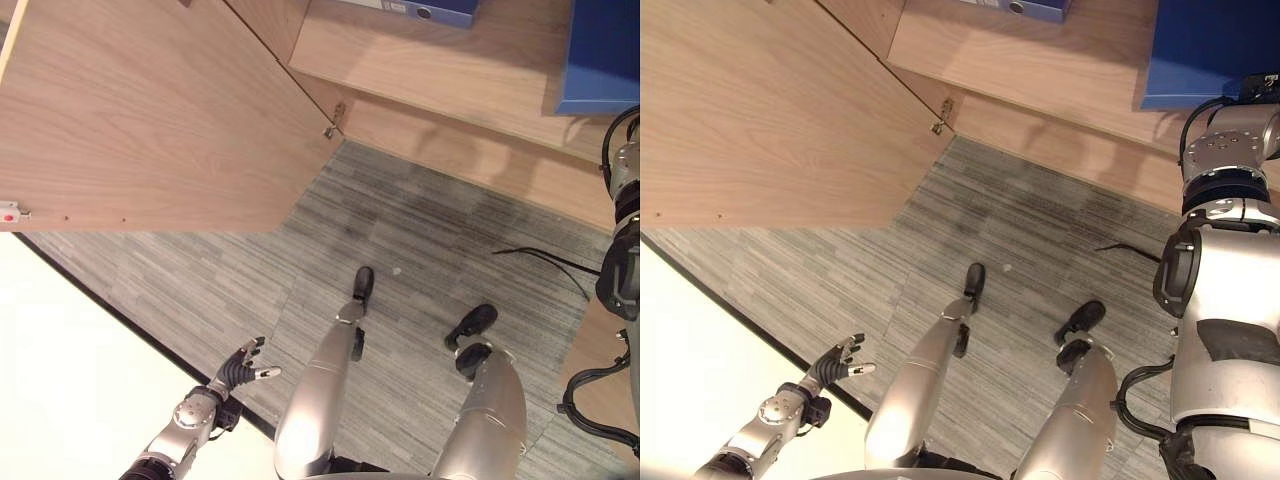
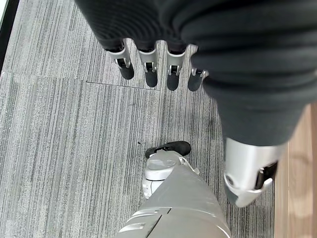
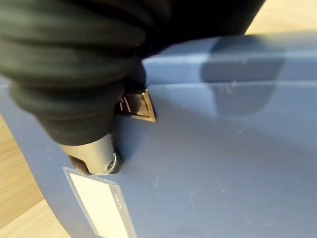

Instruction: Put the empty folder in the office cabinet

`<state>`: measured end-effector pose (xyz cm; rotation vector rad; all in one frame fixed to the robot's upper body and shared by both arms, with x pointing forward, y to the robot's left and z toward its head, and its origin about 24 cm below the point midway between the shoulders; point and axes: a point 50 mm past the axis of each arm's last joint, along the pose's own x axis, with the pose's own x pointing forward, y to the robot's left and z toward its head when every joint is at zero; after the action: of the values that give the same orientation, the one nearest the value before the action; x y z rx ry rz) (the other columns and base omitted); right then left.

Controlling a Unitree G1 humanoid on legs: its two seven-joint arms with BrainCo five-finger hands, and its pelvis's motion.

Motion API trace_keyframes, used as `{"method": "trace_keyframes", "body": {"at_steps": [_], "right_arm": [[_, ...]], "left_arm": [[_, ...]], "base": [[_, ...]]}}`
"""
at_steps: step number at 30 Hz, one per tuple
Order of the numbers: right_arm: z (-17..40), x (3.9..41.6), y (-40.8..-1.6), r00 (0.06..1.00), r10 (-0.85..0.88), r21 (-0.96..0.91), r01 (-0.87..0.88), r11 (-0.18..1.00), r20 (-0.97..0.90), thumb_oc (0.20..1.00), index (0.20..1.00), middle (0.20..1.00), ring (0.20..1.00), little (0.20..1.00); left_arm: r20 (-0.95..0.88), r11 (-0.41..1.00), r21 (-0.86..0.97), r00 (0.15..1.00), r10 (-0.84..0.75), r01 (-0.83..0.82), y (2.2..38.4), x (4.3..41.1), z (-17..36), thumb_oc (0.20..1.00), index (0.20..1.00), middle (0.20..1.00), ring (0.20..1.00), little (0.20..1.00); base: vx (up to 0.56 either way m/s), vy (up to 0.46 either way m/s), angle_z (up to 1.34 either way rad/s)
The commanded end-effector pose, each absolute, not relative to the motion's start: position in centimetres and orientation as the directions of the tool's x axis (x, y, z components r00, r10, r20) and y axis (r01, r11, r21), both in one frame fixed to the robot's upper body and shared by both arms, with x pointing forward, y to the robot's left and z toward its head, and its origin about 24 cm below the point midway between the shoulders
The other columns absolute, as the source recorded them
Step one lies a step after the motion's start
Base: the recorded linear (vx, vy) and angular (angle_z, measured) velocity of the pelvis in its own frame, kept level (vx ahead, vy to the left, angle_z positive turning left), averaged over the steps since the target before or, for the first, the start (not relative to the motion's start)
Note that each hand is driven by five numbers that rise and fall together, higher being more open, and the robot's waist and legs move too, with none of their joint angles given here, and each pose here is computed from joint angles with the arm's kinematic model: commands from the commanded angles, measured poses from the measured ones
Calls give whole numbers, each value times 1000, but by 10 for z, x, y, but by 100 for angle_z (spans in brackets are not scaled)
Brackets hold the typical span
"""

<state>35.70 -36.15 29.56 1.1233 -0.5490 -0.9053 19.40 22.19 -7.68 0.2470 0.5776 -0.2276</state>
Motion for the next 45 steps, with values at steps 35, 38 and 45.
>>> {"method": "trace_keyframes", "body": {"at_steps": [35, 38, 45], "right_arm": [[261, 369, -345, 606, -795, 923, 301, 242, 11, 200, 200, 200, 200, 200], [274, 365, -351, 597, -802, 923, 285, 259, 40, 200, 200, 200, 200, 200], [278, 357, -364, 570, -819, 897, 324, 302, 69, 200, 200, 200, 200, 200]], "left_arm": [[-629, 962, 249, 774, 72, 113, 271, 177, -85, 1000, 1000, 1000, 1000, 1000], [-636, 956, 259, 769, 63, 136, 271, 177, -87, 1000, 1000, 1000, 1000, 1000], [-689, 952, 209, 724, -20, 225, 252, 160, -100, 1000, 1000, 1000, 1000, 1000]], "base": [[110, 16, -19], [111, -152, -19], [107, -111, -2]]}}
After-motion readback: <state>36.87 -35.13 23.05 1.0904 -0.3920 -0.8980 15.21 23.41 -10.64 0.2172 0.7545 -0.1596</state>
